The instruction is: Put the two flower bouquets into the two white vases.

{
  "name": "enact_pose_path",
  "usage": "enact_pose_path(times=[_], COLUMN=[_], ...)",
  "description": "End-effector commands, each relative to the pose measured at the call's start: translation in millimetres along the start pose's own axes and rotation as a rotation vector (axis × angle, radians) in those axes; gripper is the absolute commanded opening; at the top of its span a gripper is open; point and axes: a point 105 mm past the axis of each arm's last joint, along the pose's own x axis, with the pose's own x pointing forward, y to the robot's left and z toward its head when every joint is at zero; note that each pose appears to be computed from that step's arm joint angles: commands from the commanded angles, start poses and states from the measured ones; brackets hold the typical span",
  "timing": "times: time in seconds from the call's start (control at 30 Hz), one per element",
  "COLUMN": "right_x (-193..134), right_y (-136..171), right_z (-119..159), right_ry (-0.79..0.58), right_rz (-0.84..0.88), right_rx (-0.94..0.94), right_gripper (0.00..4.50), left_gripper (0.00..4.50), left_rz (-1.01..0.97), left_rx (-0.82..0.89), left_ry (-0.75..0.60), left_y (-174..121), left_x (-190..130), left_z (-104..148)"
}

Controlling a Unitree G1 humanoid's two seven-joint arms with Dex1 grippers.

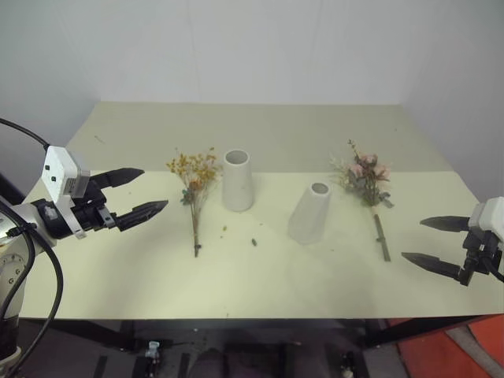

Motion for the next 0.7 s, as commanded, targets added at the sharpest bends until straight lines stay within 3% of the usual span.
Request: enact_pose_path(times=[0.03,0.43,0.7], right_x=[-4,-4,27], right_y=[-4,-2,-45], right_z=[11,10,-2], right_ry=[-0.019,-0.021,0.096], right_rz=[-0.014,-0.026,-0.295], right_rx=[-0.045,-0.039,0.102], right_gripper=[4.48,4.48,4.48], left_gripper=[4.50,4.50,4.50], left_rz=[-0.004,-0.001,-0.087], left_rx=[0.048,0.055,0.117], left_ry=[-0.016,-0.019,0.034], left_y=[1,2,-12], left_x=[0,1,21], left_z=[10,11,13])
